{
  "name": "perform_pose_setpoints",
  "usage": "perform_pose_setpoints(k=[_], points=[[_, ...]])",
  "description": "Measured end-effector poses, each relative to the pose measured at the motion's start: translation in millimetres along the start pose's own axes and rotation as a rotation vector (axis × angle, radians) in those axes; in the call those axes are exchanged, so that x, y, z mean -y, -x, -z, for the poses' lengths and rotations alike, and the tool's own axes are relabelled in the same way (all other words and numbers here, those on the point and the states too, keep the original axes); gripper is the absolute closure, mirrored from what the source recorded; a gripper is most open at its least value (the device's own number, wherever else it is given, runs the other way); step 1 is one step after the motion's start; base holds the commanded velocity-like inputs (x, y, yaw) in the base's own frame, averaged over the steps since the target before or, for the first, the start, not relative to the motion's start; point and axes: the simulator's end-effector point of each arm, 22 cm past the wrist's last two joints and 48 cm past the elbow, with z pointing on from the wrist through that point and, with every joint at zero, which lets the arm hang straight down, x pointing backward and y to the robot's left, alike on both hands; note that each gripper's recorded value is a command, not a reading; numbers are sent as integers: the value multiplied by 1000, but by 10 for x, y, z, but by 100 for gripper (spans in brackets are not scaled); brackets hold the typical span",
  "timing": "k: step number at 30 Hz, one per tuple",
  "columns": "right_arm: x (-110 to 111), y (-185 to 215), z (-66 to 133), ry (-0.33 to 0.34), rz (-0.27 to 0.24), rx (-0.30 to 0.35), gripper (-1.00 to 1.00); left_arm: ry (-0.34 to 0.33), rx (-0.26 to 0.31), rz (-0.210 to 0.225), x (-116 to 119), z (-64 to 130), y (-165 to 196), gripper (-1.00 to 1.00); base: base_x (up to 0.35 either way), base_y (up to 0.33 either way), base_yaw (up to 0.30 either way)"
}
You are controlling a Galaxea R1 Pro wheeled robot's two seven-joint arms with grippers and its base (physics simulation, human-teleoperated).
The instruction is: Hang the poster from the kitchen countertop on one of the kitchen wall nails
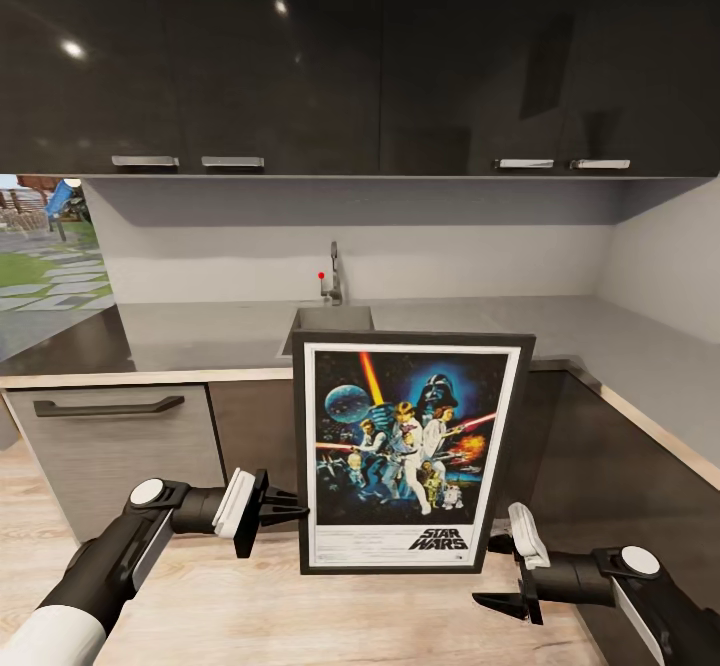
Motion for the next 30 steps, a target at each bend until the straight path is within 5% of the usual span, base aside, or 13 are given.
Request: perform_pose_setpoints(k=[26,27,30], points=[[16,6,3,-6,5,1,100,-2,1,-5,6,-5,0,100,0,0,0],[16,6,3,-7,5,1,100,-2,1,-5,6,-5,0,-100,0,0,0],[9,4,-2,-4,5,0,100,0,0,-3,0,0,-1,-100,0,0,0]])
